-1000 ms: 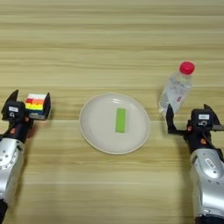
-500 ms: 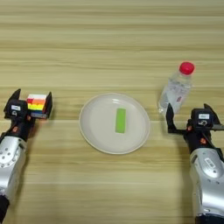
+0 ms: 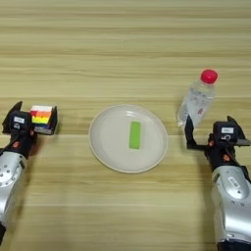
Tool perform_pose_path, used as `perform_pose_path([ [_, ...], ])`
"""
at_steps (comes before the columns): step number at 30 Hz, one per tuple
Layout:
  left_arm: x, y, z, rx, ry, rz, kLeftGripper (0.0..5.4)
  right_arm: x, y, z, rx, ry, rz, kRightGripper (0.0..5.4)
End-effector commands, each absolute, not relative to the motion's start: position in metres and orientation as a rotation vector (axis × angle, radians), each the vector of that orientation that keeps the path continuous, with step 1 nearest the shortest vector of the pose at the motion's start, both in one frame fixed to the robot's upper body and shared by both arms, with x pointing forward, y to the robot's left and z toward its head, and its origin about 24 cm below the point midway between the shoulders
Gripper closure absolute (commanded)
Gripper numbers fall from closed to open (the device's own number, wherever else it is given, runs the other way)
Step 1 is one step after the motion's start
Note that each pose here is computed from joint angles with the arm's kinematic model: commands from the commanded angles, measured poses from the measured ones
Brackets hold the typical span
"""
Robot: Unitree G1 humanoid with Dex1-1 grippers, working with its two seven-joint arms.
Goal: Move the objects on the table
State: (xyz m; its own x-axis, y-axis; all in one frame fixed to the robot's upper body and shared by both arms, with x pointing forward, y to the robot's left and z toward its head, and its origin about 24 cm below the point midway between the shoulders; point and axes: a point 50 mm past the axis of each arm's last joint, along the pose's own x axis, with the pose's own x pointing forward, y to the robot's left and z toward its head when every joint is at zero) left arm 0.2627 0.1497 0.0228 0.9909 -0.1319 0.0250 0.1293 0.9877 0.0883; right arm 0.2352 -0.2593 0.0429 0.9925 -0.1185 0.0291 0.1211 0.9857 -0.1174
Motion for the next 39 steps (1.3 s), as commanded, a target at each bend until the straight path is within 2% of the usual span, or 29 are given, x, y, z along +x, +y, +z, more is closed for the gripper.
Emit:
perform_pose_path([
  [1, 0.256, 0.155, 0.021, 0.113, 0.055, -0.132, 0.00, 0.237, -0.256, 0.045, -0.110, -0.040, -0.120, 0.02],
  [6, 0.254, 0.161, 0.025, 0.138, 0.094, -0.132, 0.00, 0.238, -0.254, 0.044, -0.100, -0.039, -0.118, 0.02],
  [11, 0.256, 0.161, 0.020, 0.167, 0.155, -0.168, 0.00, 0.238, -0.251, 0.042, -0.087, -0.037, -0.121, 0.02],
  [27, 0.268, 0.159, 0.018, 0.217, 0.235, -0.240, 0.00, 0.238, -0.248, 0.042, -0.069, -0.047, -0.138, 0.02],
  [39, 0.267, 0.163, 0.007, 0.165, 0.302, -0.246, 0.00, 0.237, -0.247, 0.045, -0.065, -0.058, -0.146, 0.02],
])
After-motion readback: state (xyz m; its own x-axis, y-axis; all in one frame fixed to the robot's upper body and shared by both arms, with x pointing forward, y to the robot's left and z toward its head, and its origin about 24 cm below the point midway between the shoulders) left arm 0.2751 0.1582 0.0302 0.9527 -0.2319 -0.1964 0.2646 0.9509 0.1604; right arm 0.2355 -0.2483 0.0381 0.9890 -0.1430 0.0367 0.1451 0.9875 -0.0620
